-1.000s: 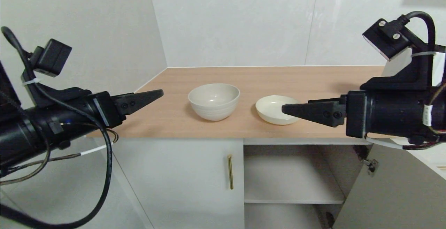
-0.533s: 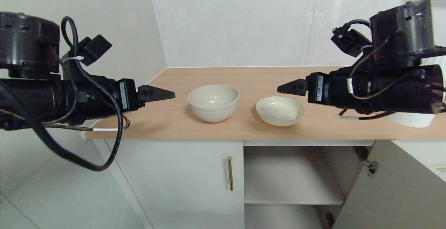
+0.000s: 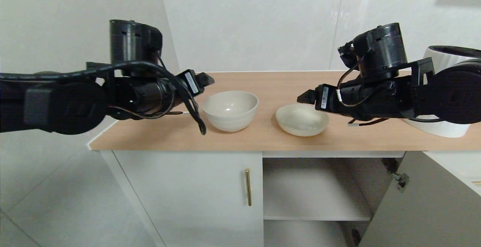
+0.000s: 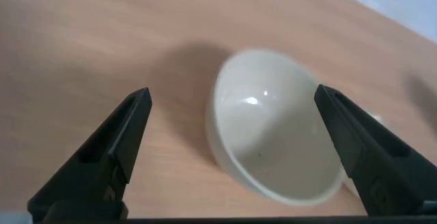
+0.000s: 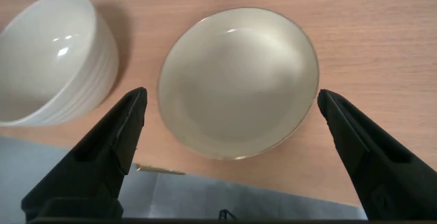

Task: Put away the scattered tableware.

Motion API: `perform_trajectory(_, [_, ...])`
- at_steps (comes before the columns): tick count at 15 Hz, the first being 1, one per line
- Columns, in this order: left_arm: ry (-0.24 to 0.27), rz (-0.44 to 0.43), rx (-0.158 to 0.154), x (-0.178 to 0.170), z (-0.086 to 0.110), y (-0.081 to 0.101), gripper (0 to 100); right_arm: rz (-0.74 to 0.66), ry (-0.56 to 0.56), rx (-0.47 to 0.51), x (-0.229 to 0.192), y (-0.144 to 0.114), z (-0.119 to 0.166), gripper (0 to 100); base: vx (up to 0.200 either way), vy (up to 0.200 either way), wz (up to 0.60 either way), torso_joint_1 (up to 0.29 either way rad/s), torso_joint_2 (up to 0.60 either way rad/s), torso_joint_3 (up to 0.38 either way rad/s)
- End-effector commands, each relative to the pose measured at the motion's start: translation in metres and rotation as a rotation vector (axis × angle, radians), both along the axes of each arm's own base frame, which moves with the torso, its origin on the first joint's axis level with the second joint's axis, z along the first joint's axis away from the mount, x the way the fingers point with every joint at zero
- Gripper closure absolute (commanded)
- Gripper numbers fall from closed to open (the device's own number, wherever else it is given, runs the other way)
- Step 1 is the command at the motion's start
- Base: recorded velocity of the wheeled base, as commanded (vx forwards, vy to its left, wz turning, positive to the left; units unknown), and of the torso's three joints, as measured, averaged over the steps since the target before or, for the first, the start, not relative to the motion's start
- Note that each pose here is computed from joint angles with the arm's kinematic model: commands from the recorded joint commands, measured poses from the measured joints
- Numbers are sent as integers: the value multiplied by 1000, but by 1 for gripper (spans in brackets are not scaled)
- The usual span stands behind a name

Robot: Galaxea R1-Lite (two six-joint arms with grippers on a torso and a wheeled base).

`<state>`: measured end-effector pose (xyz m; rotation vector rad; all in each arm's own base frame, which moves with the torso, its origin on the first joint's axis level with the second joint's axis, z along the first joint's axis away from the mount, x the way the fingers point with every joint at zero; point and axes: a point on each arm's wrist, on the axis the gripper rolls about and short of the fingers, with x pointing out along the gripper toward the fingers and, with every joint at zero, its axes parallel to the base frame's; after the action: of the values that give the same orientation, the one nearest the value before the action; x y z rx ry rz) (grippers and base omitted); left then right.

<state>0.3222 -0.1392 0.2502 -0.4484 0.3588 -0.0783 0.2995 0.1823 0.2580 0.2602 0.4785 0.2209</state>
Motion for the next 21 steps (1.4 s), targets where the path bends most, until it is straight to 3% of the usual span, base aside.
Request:
perform_trajectory(1, [67, -8, 31, 16, -28, -11, 0, -3, 5, -4, 2, 1, -3, 0, 0, 0, 0, 0, 0, 0])
perform_trajectory(5, [90, -17, 39, 19, -37, -15, 0, -4, 4, -3, 2, 0, -2, 0, 0, 0, 0, 0, 0, 0])
perform_trajectory(6, [95, -22, 43, 19, -38, -17, 100, -4, 4, -3, 2, 0, -2, 0, 0, 0, 0, 0, 0, 0])
perform_trajectory(11, [93, -25, 42, 16, -37, -17, 100, -3, 3, -1, 1, -1, -1, 0, 0, 0, 0, 0, 0, 0])
perform_trajectory(15, [68, -47, 22, 4, -23, -11, 100, -4, 10, -8, 3, 1, -4, 0, 0, 0, 0, 0, 0, 0])
perform_trajectory(21, [62, -65, 11, -5, -18, -8, 100, -174, 64, -146, 38, 9, -38, 0, 0, 0, 0, 0, 0, 0])
